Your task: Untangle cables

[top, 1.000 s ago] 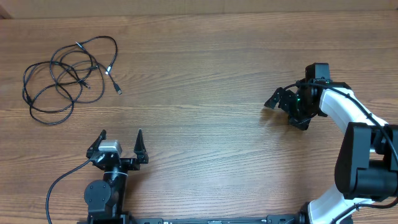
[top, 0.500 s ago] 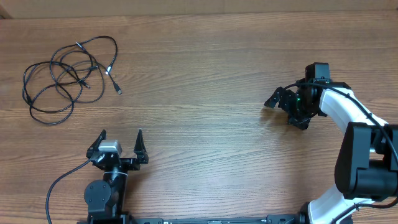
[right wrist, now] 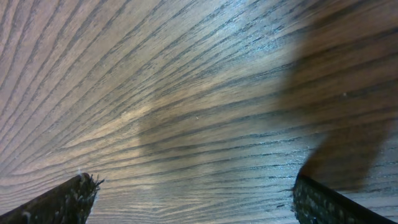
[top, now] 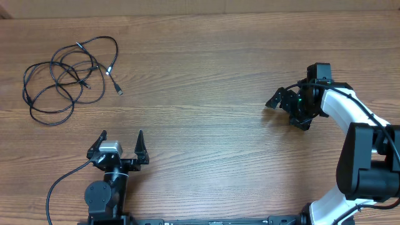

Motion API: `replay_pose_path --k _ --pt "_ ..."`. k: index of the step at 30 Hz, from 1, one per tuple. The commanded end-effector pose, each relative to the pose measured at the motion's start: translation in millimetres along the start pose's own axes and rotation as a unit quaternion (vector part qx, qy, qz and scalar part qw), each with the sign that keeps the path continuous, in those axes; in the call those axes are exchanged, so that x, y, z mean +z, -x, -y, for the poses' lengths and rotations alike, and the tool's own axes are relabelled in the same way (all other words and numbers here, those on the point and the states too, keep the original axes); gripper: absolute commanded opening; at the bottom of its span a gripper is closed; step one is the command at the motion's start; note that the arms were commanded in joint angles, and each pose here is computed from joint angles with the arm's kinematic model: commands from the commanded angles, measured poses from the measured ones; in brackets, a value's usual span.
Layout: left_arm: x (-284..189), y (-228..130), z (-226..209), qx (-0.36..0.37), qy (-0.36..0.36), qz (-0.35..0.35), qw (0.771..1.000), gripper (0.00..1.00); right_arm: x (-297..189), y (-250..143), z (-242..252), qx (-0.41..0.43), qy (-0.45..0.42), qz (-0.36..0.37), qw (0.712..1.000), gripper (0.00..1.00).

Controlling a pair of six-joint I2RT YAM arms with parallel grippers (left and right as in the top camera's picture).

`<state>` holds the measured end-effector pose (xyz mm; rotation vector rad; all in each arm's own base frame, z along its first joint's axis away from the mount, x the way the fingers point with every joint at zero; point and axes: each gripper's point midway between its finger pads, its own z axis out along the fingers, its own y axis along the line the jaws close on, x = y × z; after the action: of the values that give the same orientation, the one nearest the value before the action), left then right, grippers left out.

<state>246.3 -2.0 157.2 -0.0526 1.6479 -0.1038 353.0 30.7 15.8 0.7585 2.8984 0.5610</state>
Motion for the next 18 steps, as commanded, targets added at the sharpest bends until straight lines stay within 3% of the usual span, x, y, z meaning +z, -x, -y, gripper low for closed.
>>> replay_pose_path --k 1,11,18 --pt "-0.3 -0.3 -1.8 0.015 0.006 0.002 1.0 1.0 10.6 -1.2 7.2 0.005 -0.011 -0.01 1.0 1.0" --pt "-0.3 -0.3 -1.8 0.015 0.006 0.002 1.0 1.0 0.7 1.8 1.5 -0.001 -0.004 0.004 1.0 1.0" --pt "-0.3 -0.3 -1.8 0.015 0.006 0.002 1.0 0.99 -73.7 14.3 -34.8 -0.042 0.047 0.106 0.992 1.0"
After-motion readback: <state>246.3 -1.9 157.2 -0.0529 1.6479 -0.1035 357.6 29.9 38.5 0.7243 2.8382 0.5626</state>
